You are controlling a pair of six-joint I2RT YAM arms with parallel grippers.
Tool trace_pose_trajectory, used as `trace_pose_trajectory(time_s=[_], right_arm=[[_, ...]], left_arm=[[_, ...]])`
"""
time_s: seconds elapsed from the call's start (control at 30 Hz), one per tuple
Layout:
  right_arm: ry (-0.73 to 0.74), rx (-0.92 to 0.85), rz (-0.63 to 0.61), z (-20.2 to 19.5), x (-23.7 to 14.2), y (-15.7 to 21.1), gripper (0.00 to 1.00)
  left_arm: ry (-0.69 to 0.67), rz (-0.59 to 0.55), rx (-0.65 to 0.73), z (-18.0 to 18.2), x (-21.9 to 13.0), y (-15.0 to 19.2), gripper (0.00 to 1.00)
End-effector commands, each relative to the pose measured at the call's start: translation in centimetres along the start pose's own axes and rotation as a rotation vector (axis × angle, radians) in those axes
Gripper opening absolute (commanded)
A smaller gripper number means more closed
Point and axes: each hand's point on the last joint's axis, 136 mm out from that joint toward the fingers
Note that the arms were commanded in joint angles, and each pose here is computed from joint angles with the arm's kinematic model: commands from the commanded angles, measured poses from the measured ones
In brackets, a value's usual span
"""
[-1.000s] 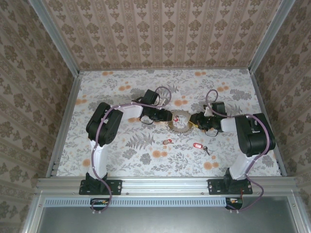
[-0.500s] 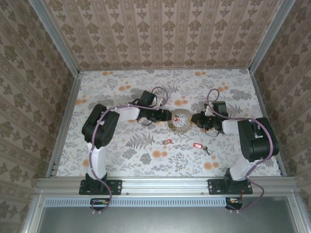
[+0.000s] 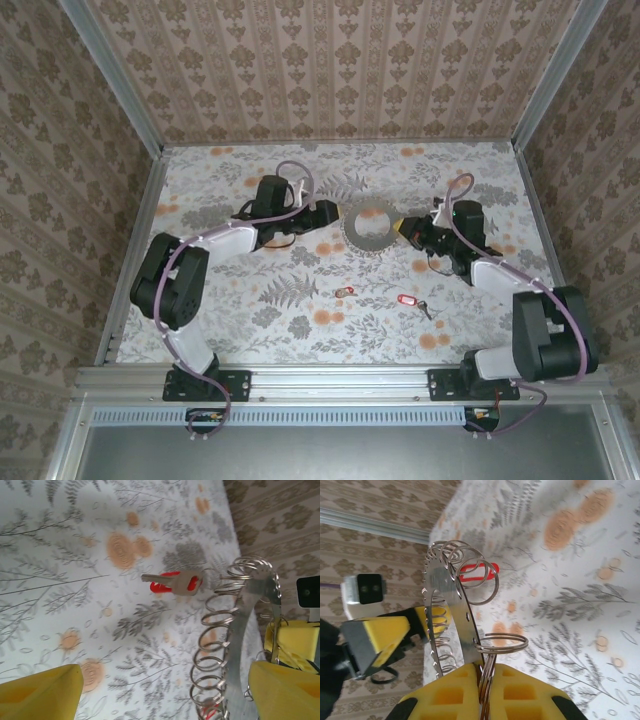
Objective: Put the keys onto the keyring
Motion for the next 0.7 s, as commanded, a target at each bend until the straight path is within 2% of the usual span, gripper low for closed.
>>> trace_pose_trajectory(time_s=[0.0,0.4,0.5,0.67], right_arm=[[-0.057,-0.023,-0.059,2.9,-1.3,-2.2,0.11],[-0.117,-0.036,-0.102,6.0,-2.8,-3.8,0.11],[-0.128,-0.036,-0.102,6.4,-2.9,-3.9,0.11],[-0.141,-0.038,-0.101,6.8,-2.9,-4.0,0.11]], left_arm=[[0.182,0.015,-0.036,-4.2,-0.7,0.0,0.88],[0.377,0.075,-0.083,-8.4,0.2,0.9,0.84],[0.390,0.097,-0.075,-9.0,0.5,1.5,0.79],[0.403,0.112,-0.062,-9.7,0.8,1.9,0.64]])
Point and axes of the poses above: each hand's point on the last joint's axis, 136 mm out from that joint toward the fingers, its own x axis out along the fingers, its own z axis along the line the jaws close on, y = z × x, and after that the axes turned 15 degrees about -x, right-handed
